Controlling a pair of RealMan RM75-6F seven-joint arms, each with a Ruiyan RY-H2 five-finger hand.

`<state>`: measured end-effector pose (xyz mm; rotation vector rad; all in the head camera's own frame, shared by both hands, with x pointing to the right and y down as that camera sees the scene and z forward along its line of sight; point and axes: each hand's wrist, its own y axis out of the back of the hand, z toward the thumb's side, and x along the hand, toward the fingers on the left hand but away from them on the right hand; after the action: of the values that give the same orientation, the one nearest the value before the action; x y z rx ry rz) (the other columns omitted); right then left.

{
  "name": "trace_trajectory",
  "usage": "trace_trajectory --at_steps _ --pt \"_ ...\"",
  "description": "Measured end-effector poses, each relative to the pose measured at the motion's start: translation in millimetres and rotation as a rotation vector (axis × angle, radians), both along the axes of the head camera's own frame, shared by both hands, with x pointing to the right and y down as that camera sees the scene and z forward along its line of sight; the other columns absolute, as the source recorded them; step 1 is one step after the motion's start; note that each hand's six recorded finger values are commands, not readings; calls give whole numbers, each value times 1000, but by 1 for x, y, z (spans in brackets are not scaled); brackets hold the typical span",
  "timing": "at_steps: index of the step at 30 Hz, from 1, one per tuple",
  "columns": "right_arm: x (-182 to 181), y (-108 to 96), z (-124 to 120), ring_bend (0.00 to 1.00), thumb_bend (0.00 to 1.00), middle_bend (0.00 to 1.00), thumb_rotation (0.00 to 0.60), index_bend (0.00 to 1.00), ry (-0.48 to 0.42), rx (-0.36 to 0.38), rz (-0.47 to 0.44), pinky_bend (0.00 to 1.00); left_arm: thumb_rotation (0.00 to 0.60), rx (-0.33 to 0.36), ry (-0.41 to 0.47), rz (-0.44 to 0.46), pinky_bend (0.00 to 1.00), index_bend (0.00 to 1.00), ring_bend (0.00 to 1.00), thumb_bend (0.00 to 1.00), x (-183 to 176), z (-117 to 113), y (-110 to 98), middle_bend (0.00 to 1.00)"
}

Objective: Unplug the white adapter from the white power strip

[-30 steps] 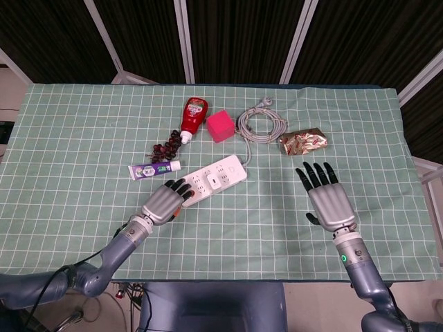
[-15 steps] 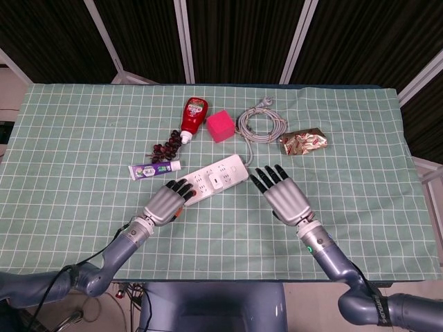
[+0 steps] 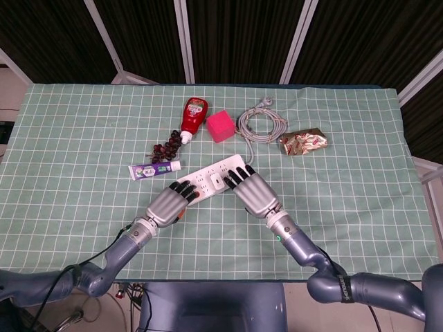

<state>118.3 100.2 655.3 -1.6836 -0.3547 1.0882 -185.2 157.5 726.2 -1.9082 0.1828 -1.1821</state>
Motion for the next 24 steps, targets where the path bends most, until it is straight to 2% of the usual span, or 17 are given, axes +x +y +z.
trace_trajectory --at_steps 11,24 --pt "-32 -15 15 200 260 202 600 199 14 -15 7 241 600 -6 -8 -16 212 253 75 604 -7 2 -4 168" --pt "-42 -25 27 201 260 208 600 247 50 -25 41 242 600 -12 -9 -35 215 253 75 602 -13 2 -9 168"
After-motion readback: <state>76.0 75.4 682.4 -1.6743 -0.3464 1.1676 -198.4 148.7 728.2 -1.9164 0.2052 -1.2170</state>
